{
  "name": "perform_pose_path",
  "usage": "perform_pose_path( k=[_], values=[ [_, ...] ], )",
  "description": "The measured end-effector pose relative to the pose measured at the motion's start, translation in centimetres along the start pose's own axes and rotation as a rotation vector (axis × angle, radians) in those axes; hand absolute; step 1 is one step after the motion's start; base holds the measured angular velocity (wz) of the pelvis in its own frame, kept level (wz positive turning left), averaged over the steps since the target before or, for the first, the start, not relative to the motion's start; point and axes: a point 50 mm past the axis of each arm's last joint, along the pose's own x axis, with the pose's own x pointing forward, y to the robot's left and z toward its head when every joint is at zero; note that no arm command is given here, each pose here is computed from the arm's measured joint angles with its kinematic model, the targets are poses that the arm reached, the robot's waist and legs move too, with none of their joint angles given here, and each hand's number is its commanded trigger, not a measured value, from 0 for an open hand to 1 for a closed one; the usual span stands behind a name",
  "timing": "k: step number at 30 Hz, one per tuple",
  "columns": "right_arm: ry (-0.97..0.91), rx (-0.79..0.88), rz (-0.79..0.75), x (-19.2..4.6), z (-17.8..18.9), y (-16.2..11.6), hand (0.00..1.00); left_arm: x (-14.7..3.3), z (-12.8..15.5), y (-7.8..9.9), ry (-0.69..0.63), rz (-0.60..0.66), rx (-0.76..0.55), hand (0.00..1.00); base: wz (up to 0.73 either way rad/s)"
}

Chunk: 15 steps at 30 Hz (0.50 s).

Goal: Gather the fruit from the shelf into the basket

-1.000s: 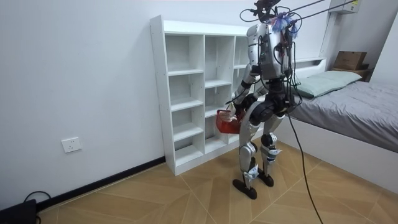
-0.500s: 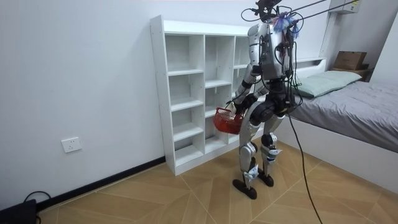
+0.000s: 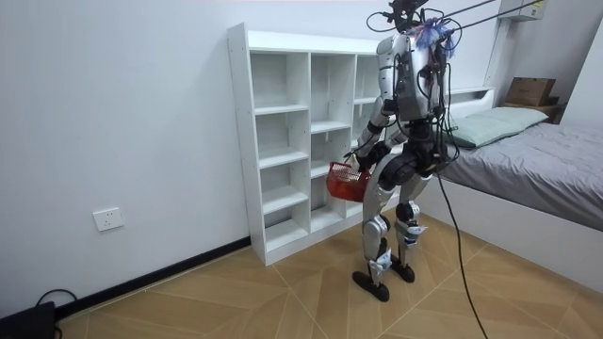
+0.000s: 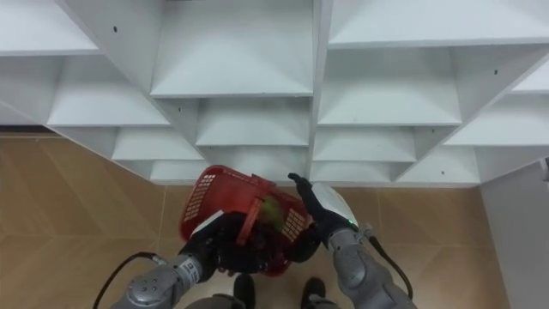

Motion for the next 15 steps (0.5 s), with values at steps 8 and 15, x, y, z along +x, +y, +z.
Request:
perform_pose_path(
  k=[8,15],
  values=[
    [0.036,0.037,0.029,-0.2,-0.7,0.8,0.00,-0.1,-0.7,0.1,0.033,0.008,-0.005,1.00,0.00],
    [0.152,0.083,0.049,-1.0,-3.3,1.4,0.00,-0.9,-2.6,1.5,0.111,0.080,-0.005,1.00,0.00]
  ],
)
